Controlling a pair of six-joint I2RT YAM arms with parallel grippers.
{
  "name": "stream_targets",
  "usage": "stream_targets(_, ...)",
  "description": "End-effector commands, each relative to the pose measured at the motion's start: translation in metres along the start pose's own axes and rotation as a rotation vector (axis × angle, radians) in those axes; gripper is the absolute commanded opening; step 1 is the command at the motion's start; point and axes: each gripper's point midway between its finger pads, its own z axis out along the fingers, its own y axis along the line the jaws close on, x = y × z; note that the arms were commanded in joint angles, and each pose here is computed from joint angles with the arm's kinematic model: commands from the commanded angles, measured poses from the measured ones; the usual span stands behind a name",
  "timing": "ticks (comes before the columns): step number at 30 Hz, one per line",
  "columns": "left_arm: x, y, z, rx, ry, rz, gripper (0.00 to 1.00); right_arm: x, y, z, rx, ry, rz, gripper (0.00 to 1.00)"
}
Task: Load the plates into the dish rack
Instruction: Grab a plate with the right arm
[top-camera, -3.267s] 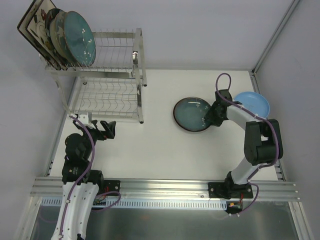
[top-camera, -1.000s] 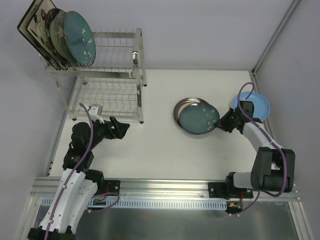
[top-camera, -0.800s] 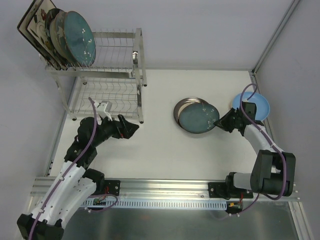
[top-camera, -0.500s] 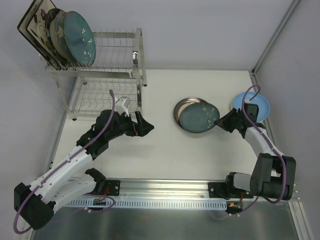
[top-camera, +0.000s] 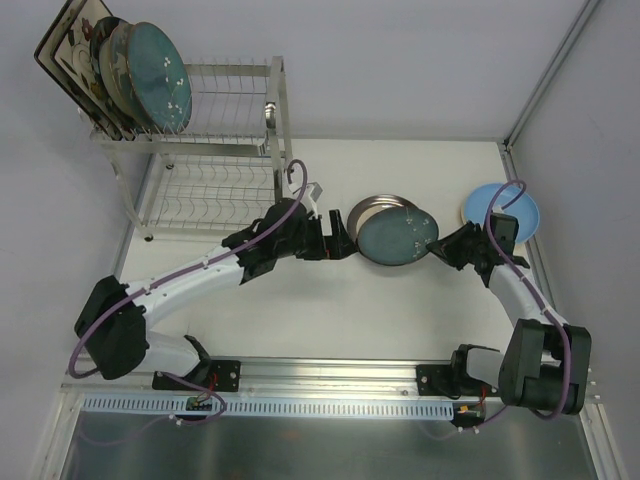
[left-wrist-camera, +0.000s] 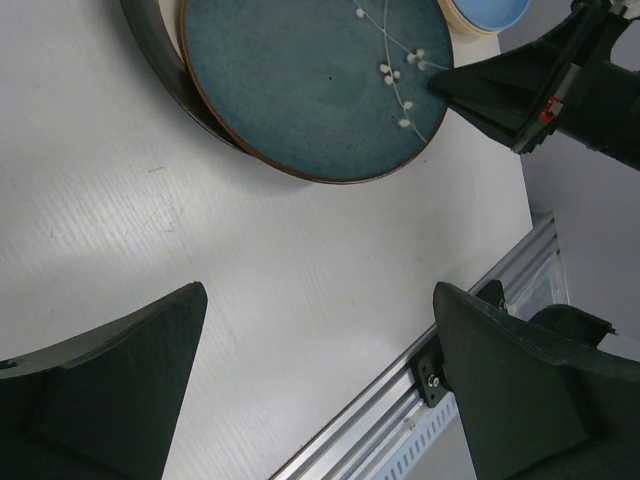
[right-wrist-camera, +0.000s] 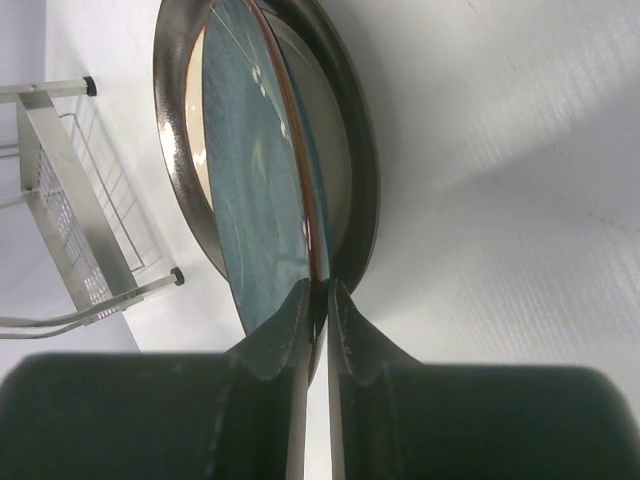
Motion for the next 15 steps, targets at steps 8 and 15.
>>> stream_targets(8,-0.024,-0.025,0.052,0.013,0.000,-0.147,0.98,-0.018,0.060,-0.030,-0.234,-0.087,-0.020,0.01)
stream_targets(15,-0.009,-0.018,0.084,-0.016,0.072,-0.220,0.98,-0.015,0.064,-0.036,-0.261,-0.088,-0.001,0.01)
